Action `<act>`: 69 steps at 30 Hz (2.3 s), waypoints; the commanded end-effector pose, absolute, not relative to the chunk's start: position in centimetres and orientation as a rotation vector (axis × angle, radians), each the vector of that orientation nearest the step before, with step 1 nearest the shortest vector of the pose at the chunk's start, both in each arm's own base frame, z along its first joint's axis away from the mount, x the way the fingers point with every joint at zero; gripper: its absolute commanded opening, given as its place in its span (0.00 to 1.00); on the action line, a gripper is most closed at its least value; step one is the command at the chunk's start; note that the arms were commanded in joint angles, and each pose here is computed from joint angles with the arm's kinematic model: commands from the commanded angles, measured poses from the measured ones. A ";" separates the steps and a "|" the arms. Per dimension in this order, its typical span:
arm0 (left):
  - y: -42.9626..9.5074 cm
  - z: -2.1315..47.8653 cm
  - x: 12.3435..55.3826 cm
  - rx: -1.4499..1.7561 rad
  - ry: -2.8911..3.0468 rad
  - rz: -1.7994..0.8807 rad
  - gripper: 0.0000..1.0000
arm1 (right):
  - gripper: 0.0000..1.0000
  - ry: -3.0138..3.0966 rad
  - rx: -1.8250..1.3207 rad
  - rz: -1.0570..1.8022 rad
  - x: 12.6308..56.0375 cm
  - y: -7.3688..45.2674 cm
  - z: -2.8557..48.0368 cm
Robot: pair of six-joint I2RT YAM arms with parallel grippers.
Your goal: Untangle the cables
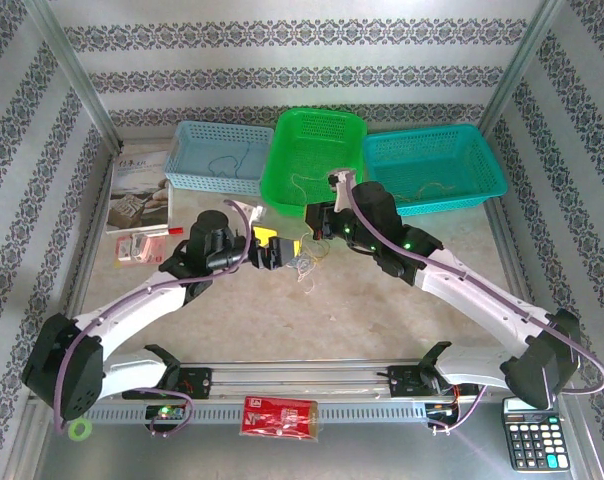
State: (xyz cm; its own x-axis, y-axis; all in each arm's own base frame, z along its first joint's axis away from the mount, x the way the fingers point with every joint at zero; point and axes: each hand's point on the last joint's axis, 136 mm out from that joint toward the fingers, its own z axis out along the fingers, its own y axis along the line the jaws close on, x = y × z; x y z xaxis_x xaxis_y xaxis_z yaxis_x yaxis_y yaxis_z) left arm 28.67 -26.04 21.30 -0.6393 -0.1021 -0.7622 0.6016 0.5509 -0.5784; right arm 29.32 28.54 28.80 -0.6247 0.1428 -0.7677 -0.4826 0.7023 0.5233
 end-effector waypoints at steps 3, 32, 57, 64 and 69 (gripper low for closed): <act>-28.3 24.4 29.4 0.510 1.860 -1.128 1.00 | 0.00 2.005 -0.281 0.996 28.5 29.5 31.4; -29.4 18.0 28.9 0.487 1.945 -1.155 0.39 | 0.00 1.647 -0.216 1.222 26.6 26.3 46.7; -28.6 22.1 28.3 0.439 1.923 -1.169 1.00 | 0.00 1.687 0.412 0.644 40.7 6.5 38.7; -28.8 23.2 29.3 0.391 1.915 -1.168 1.00 | 0.00 1.704 0.610 0.439 47.0 -0.5 33.9; -29.1 23.9 29.8 0.389 1.904 -1.170 1.00 | 0.00 1.711 0.739 0.370 51.1 -4.7 30.6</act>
